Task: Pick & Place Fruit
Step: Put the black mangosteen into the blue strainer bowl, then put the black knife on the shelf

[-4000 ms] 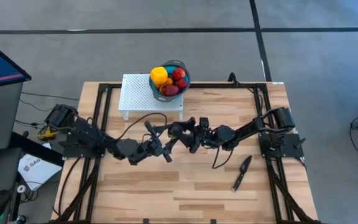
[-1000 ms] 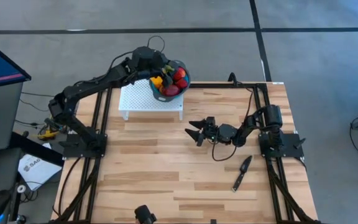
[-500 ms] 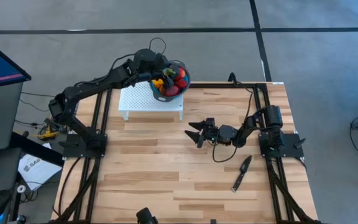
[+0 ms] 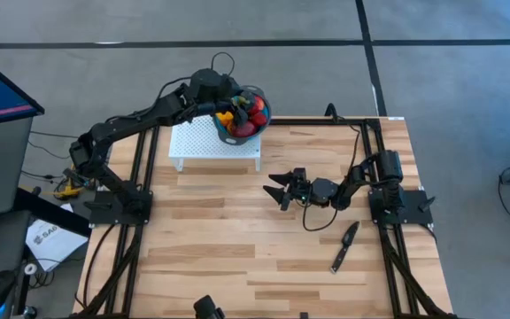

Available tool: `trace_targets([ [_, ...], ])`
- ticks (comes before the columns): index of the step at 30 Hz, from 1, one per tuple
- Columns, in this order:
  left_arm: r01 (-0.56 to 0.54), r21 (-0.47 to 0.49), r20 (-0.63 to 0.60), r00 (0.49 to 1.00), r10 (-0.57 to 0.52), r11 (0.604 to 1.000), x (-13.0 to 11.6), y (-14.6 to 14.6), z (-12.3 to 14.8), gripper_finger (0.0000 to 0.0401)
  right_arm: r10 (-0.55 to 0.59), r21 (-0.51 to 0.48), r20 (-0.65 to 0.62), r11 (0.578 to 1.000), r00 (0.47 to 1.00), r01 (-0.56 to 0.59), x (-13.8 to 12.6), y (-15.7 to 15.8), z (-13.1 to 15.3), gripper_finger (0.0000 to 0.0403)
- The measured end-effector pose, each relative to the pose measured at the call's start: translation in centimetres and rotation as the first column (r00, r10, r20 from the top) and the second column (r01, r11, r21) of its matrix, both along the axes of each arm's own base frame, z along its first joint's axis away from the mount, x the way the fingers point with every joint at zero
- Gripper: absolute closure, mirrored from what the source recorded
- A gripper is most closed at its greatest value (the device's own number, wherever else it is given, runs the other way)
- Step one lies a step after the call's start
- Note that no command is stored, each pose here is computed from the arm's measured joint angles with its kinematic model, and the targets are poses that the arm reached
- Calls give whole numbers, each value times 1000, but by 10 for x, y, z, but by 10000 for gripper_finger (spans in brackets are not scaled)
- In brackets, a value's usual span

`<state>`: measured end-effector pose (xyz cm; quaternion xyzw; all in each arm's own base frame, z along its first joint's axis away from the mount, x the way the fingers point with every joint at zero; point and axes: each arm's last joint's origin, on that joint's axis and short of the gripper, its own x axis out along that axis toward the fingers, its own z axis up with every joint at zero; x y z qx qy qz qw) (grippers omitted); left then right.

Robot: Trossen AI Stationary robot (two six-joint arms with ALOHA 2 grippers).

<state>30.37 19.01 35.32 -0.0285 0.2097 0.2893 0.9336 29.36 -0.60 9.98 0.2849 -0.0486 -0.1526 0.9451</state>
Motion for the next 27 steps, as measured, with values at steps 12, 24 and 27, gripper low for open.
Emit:
trace_targets([
  [12, -1, 2, -4, 1000, 1, 1000, 0, 0, 0, 96, 1, 1, 0, 1000, 1000, -1, 0, 0, 0, 78],
  [24, 7, 6, 10, 1000, -7, 1000, -2, -5, 5, 56, 4, -6, -2, 1000, 1000, -4, 0, 0, 0, 78],
  [27, 33, 38, 39, 999, -35, 999, -6, -17, 17, 59, 26, -15, -13, 1000, 1000, -26, -3, 1, -1, 78],
])
